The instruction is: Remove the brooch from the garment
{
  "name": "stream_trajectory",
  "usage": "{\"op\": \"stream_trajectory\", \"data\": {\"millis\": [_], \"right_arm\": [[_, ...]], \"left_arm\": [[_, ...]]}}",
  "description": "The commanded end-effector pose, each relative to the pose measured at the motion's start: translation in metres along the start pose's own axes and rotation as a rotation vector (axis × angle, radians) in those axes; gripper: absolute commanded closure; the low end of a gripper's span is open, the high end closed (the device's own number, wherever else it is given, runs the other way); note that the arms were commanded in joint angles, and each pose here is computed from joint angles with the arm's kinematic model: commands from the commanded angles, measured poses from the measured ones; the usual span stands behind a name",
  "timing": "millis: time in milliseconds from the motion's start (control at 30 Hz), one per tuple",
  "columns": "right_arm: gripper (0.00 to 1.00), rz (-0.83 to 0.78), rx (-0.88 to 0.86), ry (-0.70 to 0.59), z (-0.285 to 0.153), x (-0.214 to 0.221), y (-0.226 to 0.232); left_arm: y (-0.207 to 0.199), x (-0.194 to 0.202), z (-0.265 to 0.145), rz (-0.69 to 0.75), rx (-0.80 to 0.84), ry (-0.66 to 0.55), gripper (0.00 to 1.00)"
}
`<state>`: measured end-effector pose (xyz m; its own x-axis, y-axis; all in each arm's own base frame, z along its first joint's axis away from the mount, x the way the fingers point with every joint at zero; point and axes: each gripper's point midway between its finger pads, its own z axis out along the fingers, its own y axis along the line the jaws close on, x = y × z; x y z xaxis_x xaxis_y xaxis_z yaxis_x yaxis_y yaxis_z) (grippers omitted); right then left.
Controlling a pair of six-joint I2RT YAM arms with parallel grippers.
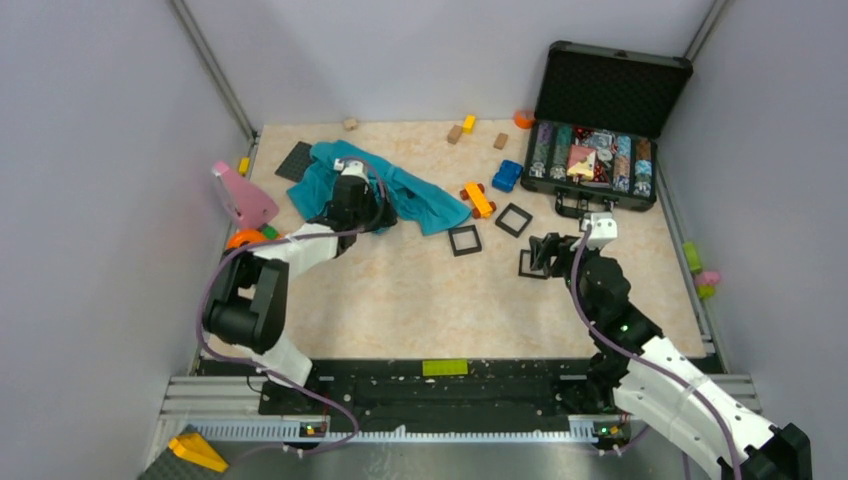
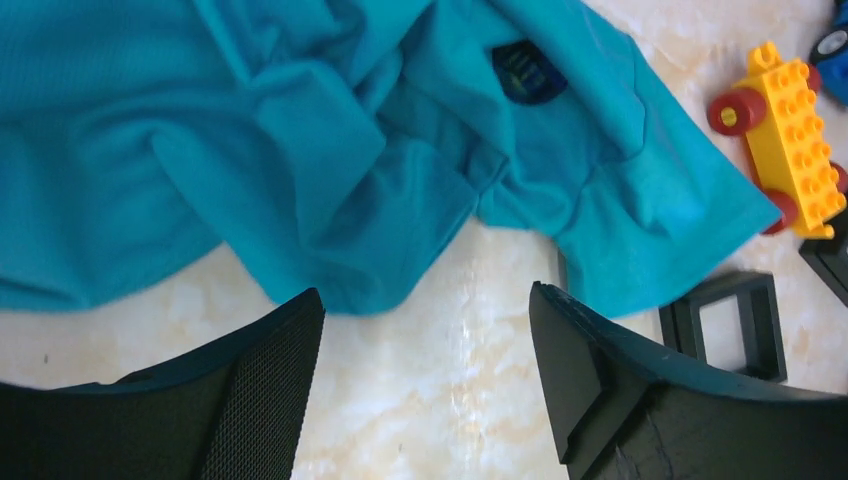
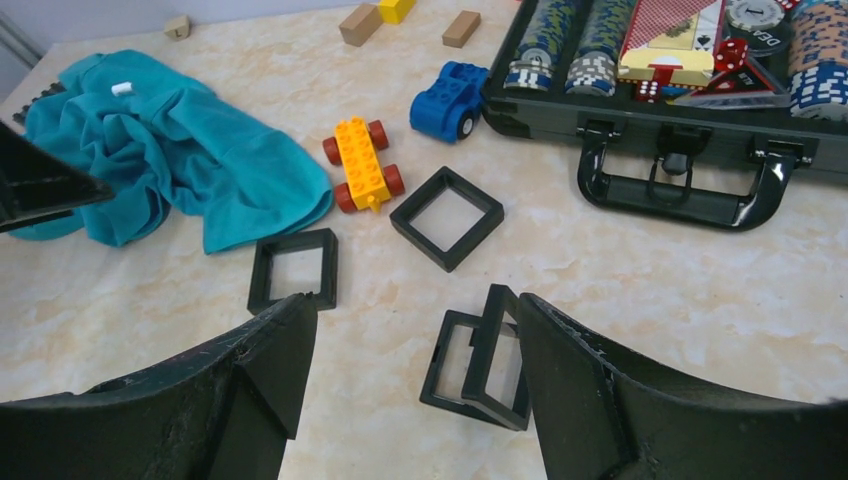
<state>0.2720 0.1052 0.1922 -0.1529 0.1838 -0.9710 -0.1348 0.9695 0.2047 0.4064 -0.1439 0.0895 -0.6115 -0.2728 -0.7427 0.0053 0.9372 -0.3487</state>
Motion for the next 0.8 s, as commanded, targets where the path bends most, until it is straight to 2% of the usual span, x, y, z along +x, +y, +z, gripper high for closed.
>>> {"op": "stream_trajectory", "data": {"millis": [0,100,400,433,500,600,633,767], "right_arm": [[0.25,0.035,-0.083,-0.063,0.001,-0.029,0.022],[0.25,0.043,-0.086,-0.059,0.002,-0.027,0.023],[0.25,0.053,-0.105,-0.03,0.011,-0.025,0.032],[0.25,0.054,-0.11,-0.029,0.012,-0.027,0.034],[0.25,0.061,-0.123,-0.034,0.014,-0.031,0.038],[0.25,0.064,-0.137,-0.02,0.016,-0.031,0.043],[0.25,0.064,-0.143,-0.011,0.018,-0.031,0.045],[0.27,0.037,-0.245,0.066,0.029,-0.023,0.072]], "left_arm": [[-0.004,-0.018,0.021,0.077,-0.047,0.018,0.23],[-0.001,-0.015,0.037,0.101,-0.084,0.081,0.3],[0.001,0.007,0.07,0.172,-0.112,0.219,0.31],[0.001,0.009,0.073,0.172,-0.113,0.23,0.36],[0.003,0.009,0.071,0.16,-0.136,0.249,0.64],[0.01,0.009,0.044,0.137,-0.167,0.229,0.97],[0.01,0.012,0.032,0.131,-0.155,0.225,1.0],[0.002,0.028,-0.017,0.104,-0.057,0.234,1.0]]}}
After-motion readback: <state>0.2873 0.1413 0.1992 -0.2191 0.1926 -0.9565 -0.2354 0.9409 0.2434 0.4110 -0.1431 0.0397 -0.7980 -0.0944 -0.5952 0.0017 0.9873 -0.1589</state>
